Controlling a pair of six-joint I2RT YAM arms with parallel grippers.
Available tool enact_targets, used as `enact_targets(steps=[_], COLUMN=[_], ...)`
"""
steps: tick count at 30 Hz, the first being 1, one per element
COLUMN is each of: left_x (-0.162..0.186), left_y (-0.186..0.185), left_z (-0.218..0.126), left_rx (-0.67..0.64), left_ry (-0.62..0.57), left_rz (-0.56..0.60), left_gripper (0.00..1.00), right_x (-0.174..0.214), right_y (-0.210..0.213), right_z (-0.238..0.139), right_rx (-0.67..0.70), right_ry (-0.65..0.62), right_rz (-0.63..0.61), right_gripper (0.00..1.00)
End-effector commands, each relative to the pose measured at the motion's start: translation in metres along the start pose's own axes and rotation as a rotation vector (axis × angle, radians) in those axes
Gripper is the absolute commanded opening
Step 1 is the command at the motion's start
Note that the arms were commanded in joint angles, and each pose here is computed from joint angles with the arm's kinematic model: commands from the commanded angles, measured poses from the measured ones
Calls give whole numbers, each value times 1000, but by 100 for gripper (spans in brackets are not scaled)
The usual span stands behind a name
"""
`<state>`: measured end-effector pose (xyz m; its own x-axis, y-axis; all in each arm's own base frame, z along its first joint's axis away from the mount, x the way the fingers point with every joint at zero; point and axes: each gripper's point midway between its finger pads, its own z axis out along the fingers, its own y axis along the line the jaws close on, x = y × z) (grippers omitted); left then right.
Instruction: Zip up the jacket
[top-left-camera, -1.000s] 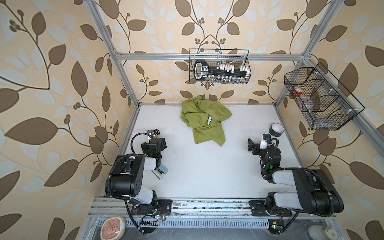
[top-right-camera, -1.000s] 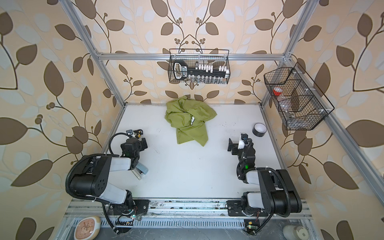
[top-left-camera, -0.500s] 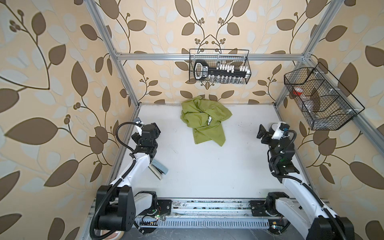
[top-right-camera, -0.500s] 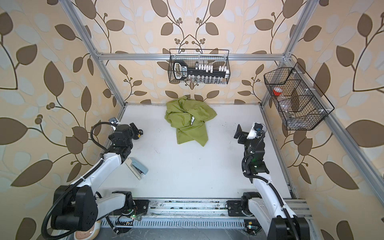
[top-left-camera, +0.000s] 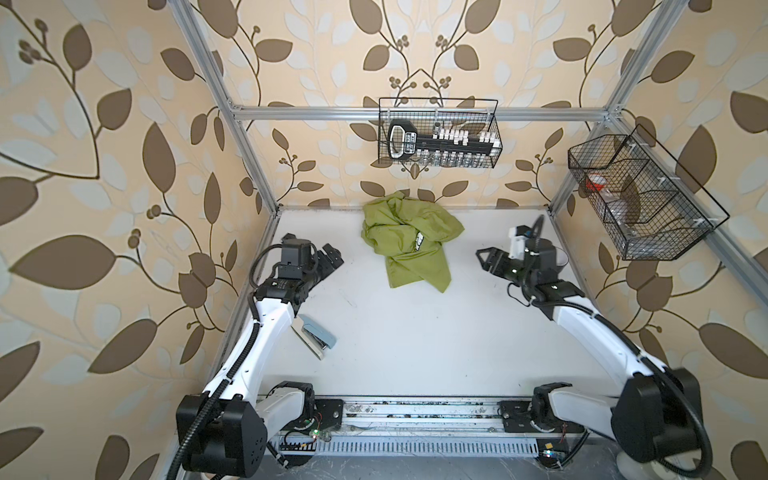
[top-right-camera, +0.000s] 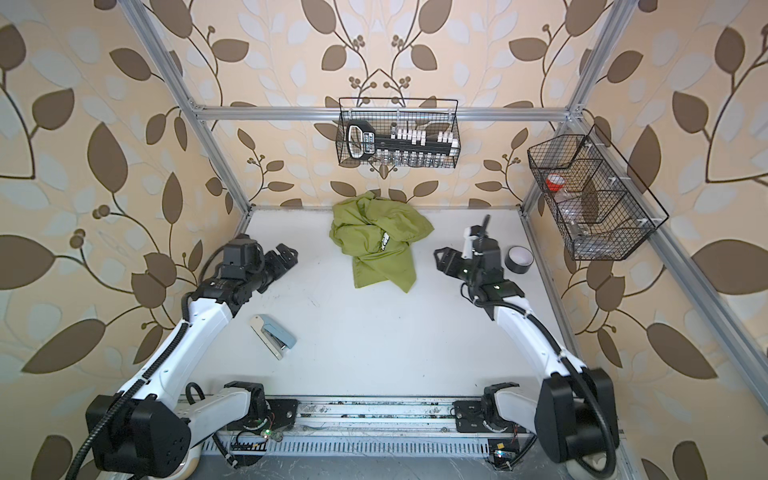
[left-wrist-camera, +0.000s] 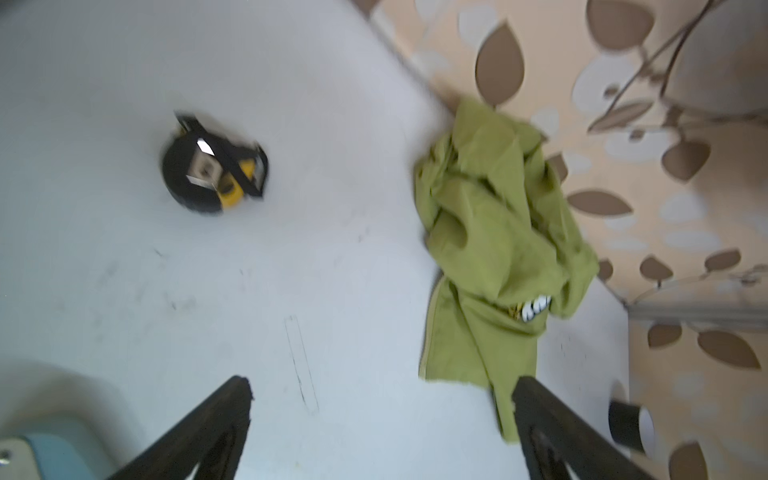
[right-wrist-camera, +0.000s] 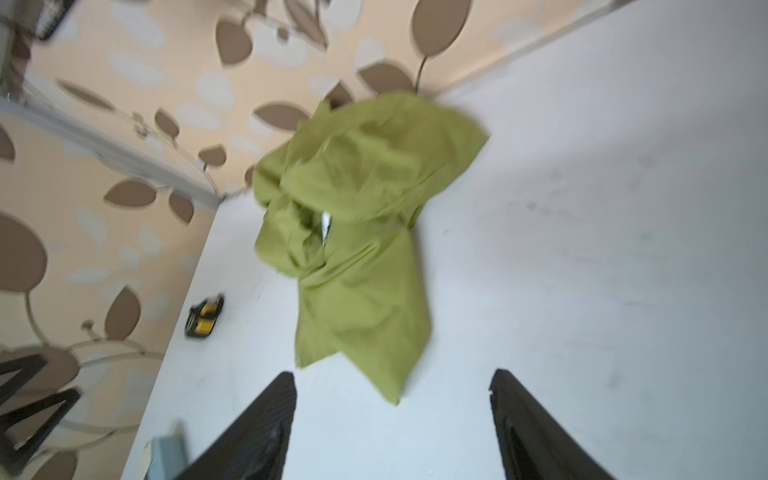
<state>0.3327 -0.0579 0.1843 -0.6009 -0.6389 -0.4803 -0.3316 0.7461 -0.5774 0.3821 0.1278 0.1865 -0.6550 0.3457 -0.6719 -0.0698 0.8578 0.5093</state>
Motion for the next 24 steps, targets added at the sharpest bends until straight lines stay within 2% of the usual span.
enact_targets(steps=[1, 6, 11, 13, 14, 17, 20, 24], left_x=[67, 116, 122, 119, 116, 109, 104, 96], left_y=[-11, -6, 2, 2, 2, 0, -8, -19], left_z=[12, 30, 30, 29, 28, 30, 34, 41], left_rx=[37, 24, 20, 12, 3, -17, -24, -14], left_ry=[182, 263, 261, 251, 245, 228, 239, 247], left_rz=[15, 7, 16, 26, 26, 40, 65, 79], left_gripper=[99, 99, 99, 99, 99, 99, 99, 99], right_x=[39, 65, 77, 86, 91, 102, 105, 114], right_y=[20, 21, 4, -1, -2, -5, -1, 3], right_z=[37, 97, 137, 148, 152, 156, 146, 119], right_rx=[42, 192, 295, 306, 304, 287, 252, 194], right_ry=[162, 288, 333, 361, 376, 396, 386, 375], right_rz=[-84, -176, -210, -208, -206, -194, -173, -163], right_gripper=[86, 85, 84, 79, 75, 52, 25, 2])
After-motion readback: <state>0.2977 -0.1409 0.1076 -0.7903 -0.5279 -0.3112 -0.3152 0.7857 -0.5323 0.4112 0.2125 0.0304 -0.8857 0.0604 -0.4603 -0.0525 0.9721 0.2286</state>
